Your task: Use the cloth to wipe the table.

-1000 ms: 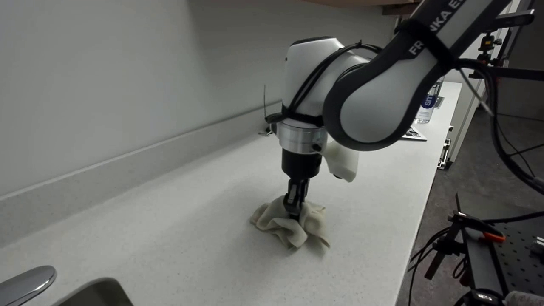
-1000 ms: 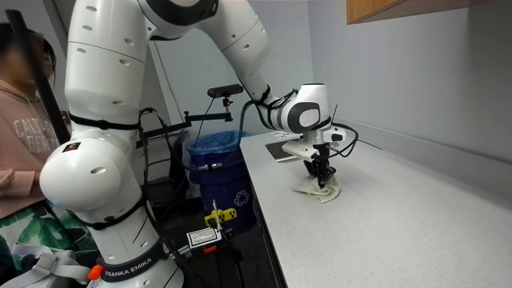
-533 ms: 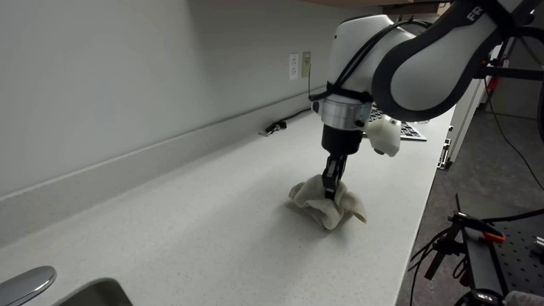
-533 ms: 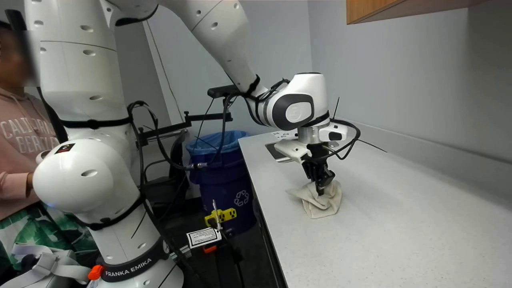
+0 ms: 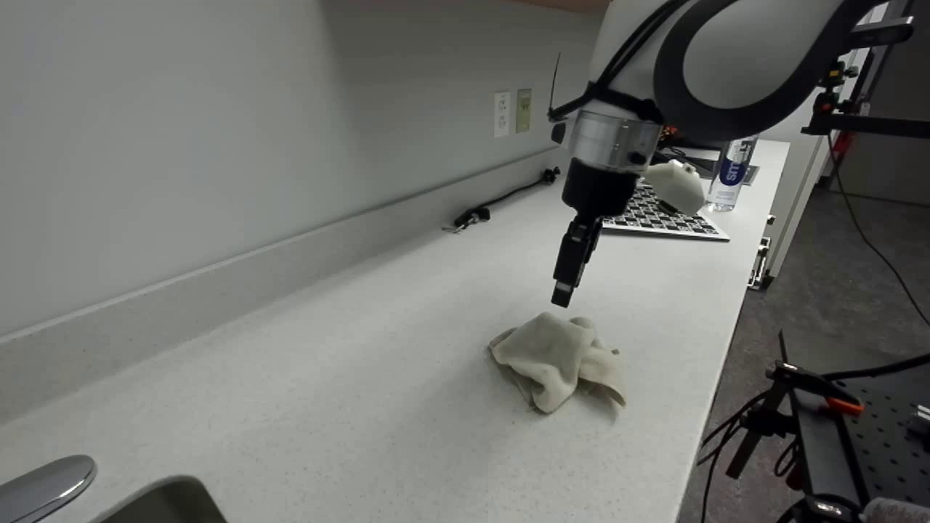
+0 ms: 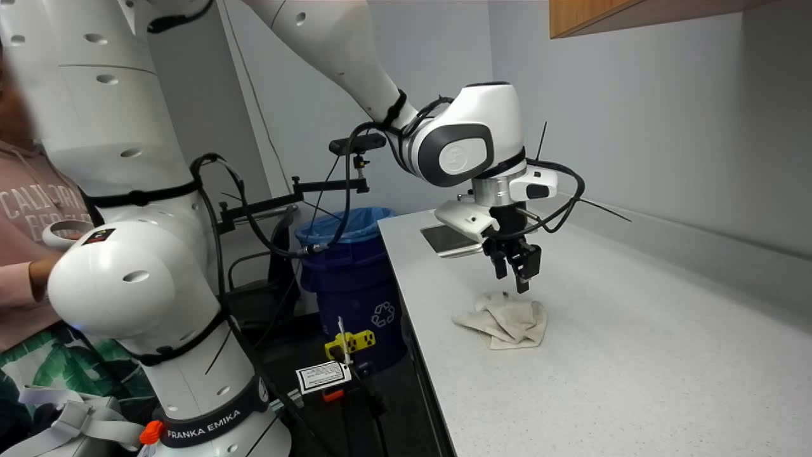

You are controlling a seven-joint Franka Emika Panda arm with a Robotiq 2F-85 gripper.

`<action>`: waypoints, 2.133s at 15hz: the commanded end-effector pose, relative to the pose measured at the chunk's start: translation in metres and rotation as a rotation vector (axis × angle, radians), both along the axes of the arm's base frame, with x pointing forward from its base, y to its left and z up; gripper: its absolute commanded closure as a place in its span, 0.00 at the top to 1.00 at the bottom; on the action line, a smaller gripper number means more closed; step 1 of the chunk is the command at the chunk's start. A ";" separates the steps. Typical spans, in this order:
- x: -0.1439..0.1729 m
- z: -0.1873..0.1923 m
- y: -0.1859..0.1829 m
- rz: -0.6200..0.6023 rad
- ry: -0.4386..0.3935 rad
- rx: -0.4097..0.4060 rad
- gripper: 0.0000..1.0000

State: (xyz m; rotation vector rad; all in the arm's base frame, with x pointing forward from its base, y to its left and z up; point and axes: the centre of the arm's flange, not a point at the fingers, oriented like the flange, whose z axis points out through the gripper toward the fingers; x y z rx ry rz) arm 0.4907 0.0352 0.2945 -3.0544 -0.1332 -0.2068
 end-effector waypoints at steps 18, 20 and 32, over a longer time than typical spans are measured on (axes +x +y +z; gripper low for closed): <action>-0.065 0.156 -0.048 0.150 -0.212 0.023 1.00; -0.065 0.164 -0.046 0.151 -0.225 0.023 1.00; -0.058 0.159 -0.047 0.121 -0.240 0.020 1.00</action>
